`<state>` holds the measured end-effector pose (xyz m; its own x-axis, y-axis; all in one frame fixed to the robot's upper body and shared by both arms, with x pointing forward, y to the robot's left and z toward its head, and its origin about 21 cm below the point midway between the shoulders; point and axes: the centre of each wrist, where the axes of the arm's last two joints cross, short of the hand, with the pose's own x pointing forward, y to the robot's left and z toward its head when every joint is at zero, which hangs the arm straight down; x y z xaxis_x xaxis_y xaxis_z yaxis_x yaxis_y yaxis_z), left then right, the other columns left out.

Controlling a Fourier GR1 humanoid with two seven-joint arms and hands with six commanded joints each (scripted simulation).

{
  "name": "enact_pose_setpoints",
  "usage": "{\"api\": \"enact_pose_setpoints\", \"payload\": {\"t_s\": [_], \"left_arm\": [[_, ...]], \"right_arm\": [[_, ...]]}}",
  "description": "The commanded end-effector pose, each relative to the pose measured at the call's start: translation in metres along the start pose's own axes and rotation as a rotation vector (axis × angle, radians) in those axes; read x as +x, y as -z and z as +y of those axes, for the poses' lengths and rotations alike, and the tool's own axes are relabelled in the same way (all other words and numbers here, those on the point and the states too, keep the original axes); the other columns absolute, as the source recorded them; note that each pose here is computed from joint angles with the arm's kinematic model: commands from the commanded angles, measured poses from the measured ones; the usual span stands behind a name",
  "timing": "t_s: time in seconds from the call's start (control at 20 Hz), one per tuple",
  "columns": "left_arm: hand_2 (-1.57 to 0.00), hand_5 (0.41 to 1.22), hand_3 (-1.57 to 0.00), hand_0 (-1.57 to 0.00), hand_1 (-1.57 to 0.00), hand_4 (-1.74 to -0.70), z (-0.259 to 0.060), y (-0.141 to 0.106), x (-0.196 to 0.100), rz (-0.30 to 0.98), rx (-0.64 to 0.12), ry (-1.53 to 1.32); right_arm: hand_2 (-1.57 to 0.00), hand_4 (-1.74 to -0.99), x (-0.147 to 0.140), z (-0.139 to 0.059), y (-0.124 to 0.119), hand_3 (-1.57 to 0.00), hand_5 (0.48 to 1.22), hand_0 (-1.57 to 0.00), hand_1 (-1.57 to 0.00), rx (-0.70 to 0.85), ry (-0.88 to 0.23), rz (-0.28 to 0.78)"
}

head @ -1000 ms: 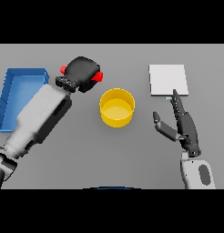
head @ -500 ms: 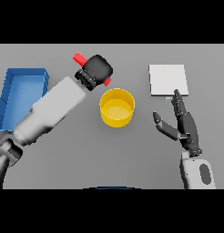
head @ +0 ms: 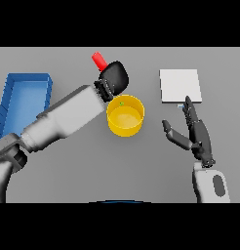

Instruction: Pick up the red beaker and tilt it to pour out 1 green nut into yellow bowl. Pick up the yellow bowl and place it on the metallic measuring scale.

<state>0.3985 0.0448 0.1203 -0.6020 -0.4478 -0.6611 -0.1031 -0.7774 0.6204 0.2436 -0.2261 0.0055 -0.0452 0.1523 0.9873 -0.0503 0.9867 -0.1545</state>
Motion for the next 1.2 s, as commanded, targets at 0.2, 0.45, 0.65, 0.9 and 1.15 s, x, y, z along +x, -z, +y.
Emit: {"api": "enact_pose_setpoints", "payload": {"t_s": [0.2,0.45,0.65,0.9,1.15], "left_arm": [[-1.57,1.221,-1.56,-1.57,-1.57,-1.74,0.014,0.005,0.010,-0.038,-0.045,0.157],[-1.57,1.221,-1.57,-1.57,-1.57,-1.74,0.024,0.010,0.012,-0.025,-0.072,0.263],[-1.57,1.221,-1.57,-1.57,-1.57,-1.74,0.026,0.011,0.011,-0.009,-0.083,0.311],[-1.57,1.159,-1.57,-1.57,-1.57,-1.74,0.045,0.004,-0.017,0.041,-0.022,0.304],[-1.37,1.201,-1.21,-1.57,-1.38,-1.68,0.087,-0.016,-0.087,0.211,0.106,0.271]], "right_arm": [[0.00,-1.289,0.001,0.000,-0.003,0.00,0.604,0.00,0.00,-0.008,-0.011,-0.007],[0.00,-1.274,0.000,-0.001,-0.003,0.00,0.592,0.00,0.00,-0.022,-0.035,-0.012],[0.00,-1.245,-0.002,0.000,-0.003,0.00,0.585,0.00,0.00,-0.017,-0.038,0.002],[0.00,-1.222,0.000,0.000,-0.001,0.00,0.590,0.00,0.00,-0.011,-0.040,-0.028],[0.00,-1.231,0.001,0.001,-0.003,0.00,0.620,0.00,0.00,0.005,-0.009,-0.063]]}}
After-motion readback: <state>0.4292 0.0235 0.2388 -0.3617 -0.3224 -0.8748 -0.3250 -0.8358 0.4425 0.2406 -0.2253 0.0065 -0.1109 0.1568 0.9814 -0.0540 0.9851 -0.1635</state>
